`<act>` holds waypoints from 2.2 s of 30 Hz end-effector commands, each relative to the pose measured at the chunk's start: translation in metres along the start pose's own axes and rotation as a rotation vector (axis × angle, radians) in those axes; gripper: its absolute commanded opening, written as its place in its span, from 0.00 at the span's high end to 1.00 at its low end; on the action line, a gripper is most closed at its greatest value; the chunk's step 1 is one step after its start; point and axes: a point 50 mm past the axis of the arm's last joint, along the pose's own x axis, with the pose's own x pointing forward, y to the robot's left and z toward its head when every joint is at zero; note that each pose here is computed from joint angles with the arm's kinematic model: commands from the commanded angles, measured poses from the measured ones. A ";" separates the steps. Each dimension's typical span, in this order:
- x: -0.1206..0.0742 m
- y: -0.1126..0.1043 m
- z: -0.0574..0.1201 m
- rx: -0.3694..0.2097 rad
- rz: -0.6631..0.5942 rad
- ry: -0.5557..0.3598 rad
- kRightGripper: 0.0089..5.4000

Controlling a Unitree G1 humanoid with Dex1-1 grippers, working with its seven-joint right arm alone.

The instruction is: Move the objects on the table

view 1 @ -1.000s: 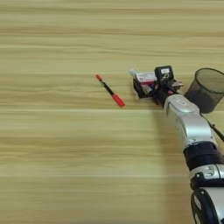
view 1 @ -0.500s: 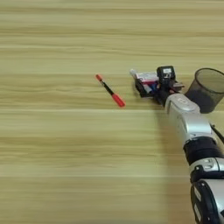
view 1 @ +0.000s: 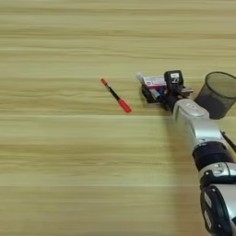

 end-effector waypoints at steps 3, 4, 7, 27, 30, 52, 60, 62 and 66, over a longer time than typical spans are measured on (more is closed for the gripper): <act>0.007 -0.002 0.049 -0.025 0.004 -0.147 0.00; 0.007 -0.002 0.049 -0.024 0.005 -0.146 0.00; 0.007 -0.002 0.049 -0.024 0.005 -0.145 0.00; 0.008 -0.001 0.048 -0.020 0.013 -0.139 0.00; 0.008 -0.002 0.048 -0.018 0.013 -0.140 0.06; 0.007 -0.001 0.049 -0.019 0.024 -0.152 0.26; 0.004 0.002 0.052 -0.030 0.051 -0.184 0.26; 0.004 0.004 0.052 -0.036 0.061 -0.187 0.26; 0.002 0.008 0.052 -0.048 0.085 -0.197 0.26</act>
